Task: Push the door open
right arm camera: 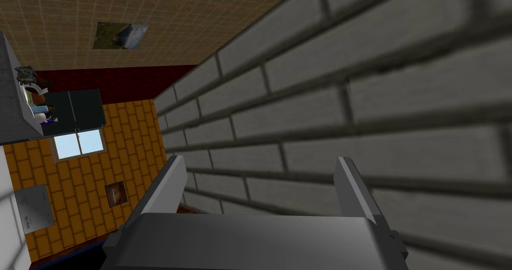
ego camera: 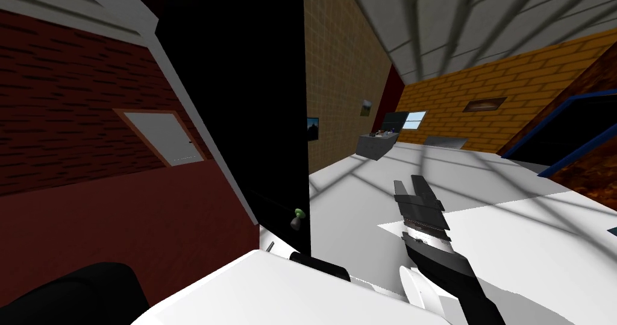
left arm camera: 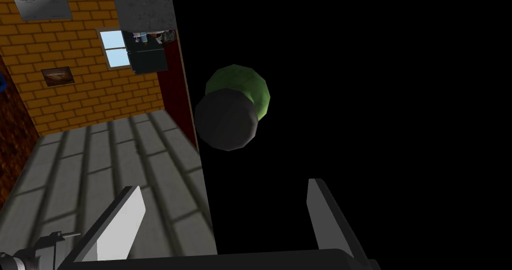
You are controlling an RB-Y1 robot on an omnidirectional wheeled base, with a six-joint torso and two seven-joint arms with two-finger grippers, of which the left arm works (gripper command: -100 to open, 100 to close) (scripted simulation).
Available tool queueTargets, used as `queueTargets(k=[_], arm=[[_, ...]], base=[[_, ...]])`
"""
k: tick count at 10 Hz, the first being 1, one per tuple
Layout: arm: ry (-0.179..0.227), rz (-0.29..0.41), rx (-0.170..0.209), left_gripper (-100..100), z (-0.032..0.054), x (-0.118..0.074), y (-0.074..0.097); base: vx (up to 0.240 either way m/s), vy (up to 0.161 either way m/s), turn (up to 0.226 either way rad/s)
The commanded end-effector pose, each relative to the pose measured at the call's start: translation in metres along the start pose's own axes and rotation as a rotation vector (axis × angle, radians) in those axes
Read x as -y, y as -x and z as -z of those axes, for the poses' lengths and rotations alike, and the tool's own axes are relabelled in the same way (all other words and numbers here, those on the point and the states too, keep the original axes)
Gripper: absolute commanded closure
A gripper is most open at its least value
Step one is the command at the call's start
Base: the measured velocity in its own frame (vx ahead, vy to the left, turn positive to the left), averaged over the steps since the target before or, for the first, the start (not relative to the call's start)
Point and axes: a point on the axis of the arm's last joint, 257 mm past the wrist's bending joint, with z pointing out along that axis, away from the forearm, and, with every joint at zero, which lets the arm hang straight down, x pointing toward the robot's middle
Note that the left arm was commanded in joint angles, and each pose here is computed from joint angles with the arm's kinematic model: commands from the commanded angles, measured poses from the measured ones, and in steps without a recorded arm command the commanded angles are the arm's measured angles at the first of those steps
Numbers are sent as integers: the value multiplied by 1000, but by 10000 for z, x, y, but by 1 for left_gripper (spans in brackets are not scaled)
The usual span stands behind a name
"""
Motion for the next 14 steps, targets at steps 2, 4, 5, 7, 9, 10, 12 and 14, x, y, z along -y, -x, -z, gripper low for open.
queueTargets(k=[2,4,5,7,9,10,12,14], arm=[[30,19,11,-100,-116,11,26],[22,13,8,100,-93,5,22],[22,13,8,100,-93,5,22],[22,13,8,100,-93,5,22],[22,13,8,100,-93,5,22],[43,-3,-1,-100,-55,-173,0],[106,13,8,-100,-94,-303,4],[154,41,23,-100,-155,-314,18]], base=[[215,-55,-21],[42,-9,2],[-38,7,0],[-28,7,-2],[-5,1,0],[-1,-92,156],[12,-192,240],[-7,-178,103]])
